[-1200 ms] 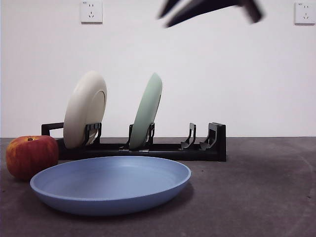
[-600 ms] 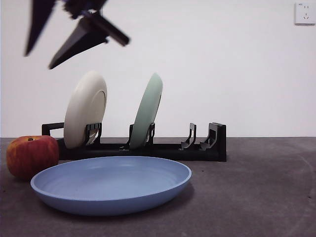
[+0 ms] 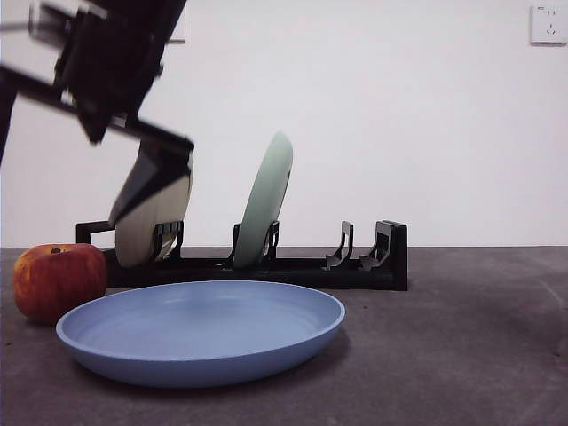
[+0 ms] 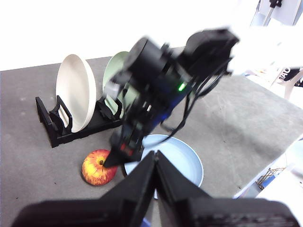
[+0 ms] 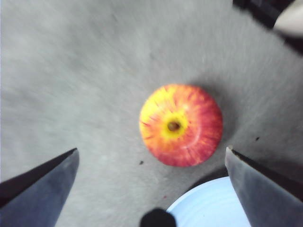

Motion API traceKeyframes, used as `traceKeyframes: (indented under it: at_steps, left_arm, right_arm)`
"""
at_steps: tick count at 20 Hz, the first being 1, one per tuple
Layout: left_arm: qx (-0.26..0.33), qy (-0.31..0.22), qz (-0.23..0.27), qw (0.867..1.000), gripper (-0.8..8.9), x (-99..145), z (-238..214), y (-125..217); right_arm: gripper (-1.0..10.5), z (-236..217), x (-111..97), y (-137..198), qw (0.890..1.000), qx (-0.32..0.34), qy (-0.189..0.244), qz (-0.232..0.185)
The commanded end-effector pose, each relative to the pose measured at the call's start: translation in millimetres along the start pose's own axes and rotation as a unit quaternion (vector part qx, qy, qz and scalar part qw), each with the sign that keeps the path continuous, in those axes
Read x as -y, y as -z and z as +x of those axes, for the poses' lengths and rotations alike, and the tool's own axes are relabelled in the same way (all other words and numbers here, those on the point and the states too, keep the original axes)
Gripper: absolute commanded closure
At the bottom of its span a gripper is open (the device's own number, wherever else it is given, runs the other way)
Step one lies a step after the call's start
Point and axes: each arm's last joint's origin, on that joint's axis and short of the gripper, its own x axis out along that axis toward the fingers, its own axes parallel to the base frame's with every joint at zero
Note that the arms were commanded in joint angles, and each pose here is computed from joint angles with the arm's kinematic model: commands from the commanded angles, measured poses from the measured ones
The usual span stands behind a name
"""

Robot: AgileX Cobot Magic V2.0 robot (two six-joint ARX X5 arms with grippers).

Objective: Take the blue plate from the plate rack,put the plate on the table,take the apple from the table,put the apple in the plate

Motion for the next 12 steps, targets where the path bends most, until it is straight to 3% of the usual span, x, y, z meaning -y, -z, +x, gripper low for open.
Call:
traceKeyframes:
  at_steps: [1, 7, 12]
  left_arm:
    - [-0.007, -0.004, 0.028, 1.0, 8.22, 1.7, 4.1, 3.1]
    - [-0.061, -0.019, 0.096, 0.993, 8.22, 11.1, 31.2, 22.5]
    - [-0.103, 0.011, 0.093, 0.99, 8.22, 17.3, 44.5, 34.8]
  right_arm:
    - [1.9, 19.7, 1.5, 4.2, 1.0, -0.011, 0.004, -0.003]
    - [1.9, 47.6, 8.2, 7.9, 1.0, -0.013, 0.008, 0.002]
    - [1.9, 67.5, 14.1, 7.3, 1.0, 0.009, 0.019, 0.004]
